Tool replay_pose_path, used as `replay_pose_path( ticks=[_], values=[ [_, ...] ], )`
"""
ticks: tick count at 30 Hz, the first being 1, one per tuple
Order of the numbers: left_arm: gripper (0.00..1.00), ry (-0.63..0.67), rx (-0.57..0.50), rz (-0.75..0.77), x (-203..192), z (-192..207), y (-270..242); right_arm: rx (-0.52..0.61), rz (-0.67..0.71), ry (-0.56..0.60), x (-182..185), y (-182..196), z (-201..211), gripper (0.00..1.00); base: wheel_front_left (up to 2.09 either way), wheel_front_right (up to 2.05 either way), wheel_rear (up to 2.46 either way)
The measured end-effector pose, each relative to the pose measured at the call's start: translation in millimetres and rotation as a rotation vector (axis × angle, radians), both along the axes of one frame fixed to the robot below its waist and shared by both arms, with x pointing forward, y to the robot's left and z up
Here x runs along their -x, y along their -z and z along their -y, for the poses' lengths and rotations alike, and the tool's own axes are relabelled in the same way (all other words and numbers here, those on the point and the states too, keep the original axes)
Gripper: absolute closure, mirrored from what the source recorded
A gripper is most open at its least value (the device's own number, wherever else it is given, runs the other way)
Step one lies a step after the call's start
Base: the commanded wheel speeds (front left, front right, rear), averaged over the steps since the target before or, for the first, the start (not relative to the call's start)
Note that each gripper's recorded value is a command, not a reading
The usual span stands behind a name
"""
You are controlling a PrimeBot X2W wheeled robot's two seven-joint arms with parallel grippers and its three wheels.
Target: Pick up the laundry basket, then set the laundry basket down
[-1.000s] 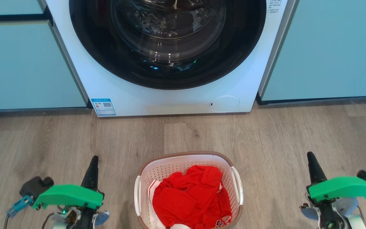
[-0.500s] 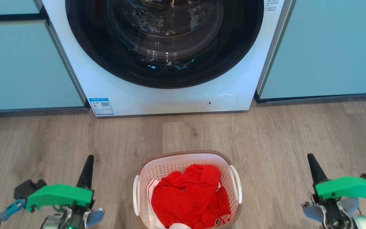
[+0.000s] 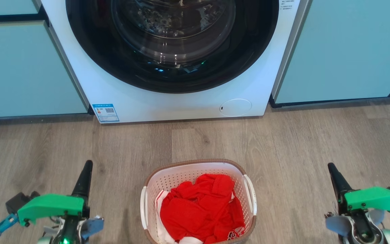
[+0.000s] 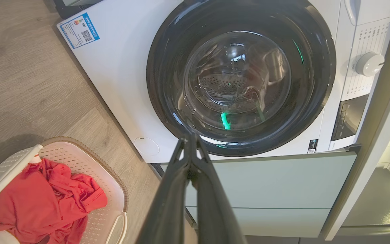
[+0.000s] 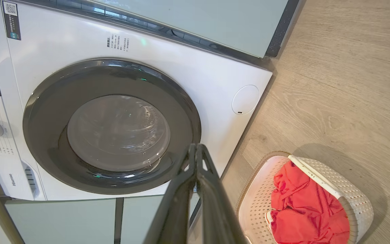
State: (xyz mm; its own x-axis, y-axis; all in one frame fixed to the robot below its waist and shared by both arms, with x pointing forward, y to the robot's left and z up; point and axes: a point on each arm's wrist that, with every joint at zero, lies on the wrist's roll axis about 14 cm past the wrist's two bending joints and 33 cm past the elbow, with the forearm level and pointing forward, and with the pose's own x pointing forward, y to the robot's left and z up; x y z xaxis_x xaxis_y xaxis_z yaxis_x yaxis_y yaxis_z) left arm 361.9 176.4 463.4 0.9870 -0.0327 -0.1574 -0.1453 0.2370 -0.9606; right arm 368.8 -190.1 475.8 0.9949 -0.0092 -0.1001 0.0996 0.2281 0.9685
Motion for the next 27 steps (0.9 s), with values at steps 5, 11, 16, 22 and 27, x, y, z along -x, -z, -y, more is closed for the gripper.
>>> replay_pose_path(
  ticks=[5, 11, 16, 22, 27],
  values=[
    [1.0, 0.001, 0.053, 0.006, -1.7, 0.4, -1.4, -0.053, 0.006, 0.009, -3.0, -2.1, 2.1, 1.0, 0.0, 0.0, 0.0],
    [1.0, -0.02, 0.118, 0.017, -4.4, -5.4, -3.8, -0.121, 0.002, 0.021, -2.5, 0.0, 5.7, 1.0, 0.0, 0.0, 0.0],
    [1.0, -0.021, 0.171, 0.032, -8.5, -5.3, -8.0, -0.173, 0.0, 0.032, -1.9, 1.2, 9.3, 1.0, 0.0, 0.0, 0.0],
    [1.0, -0.037, 0.223, 0.041, -9.4, -10.6, -9.2, -0.227, -0.001, 0.037, -1.3, 2.6, 11.1, 1.0, 0.0, 0.0, 0.0],
    [1.0, -0.041, 0.242, 0.047, -9.7, -11.0, -10.1, -0.248, 0.007, 0.041, -3.5, 0.3, 11.9, 1.0, 0.0, 0.0, 0.0]
  ],
)
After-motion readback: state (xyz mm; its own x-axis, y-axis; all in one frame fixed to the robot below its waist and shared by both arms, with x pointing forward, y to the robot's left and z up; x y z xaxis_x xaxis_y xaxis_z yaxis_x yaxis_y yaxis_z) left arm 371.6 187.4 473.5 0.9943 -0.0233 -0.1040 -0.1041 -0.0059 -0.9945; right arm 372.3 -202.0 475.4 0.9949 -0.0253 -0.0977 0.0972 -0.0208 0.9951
